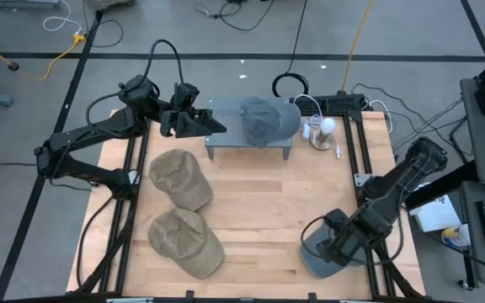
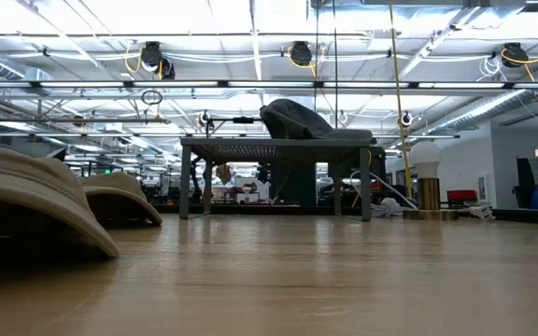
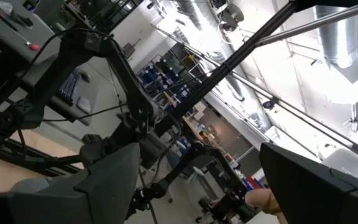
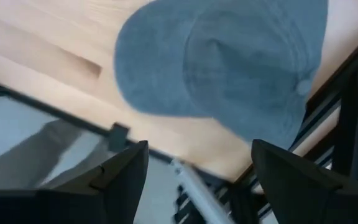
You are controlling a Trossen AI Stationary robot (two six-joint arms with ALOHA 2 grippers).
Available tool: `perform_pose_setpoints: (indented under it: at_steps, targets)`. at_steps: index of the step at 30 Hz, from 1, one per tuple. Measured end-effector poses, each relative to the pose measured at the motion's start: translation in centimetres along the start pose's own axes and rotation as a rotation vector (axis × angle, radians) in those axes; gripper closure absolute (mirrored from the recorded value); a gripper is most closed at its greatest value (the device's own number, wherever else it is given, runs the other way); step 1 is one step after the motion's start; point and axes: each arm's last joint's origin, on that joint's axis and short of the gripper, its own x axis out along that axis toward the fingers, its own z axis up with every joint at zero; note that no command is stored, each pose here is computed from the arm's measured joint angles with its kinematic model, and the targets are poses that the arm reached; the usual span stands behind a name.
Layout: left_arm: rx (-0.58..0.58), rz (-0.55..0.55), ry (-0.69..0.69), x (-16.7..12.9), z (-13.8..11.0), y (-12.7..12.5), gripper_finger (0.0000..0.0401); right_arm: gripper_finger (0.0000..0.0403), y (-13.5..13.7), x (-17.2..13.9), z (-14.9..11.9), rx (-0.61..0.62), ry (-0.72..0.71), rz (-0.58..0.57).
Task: Pick & Place hat
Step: Stack the black cap on top of the black cap on the shelf
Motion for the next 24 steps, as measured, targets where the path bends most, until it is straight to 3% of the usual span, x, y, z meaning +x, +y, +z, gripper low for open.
perform_pose_setpoints:
  at_steps: [9, 17, 24]
  targets:
    - [-0.008, 0.0, 0.0, 0.0, 0.0, 0.0, 0.0064, 0.0126, 2.0, 4.3, 0.3, -0.143, -0.097, -0.156]
    - [-0.004, 0.0, 0.0, 0.0, 0.0, 0.0, 0.0064, 0.0126, 2.2, 6.1, 0.8, -0.198, -0.186, -0.258]
    - [-0.006, 0.0, 0.001, 0.0, 0.0, 0.0, 0.0063, 0.0126, 1.1, 8.0, 1.3, -0.185, -0.152, -0.227]
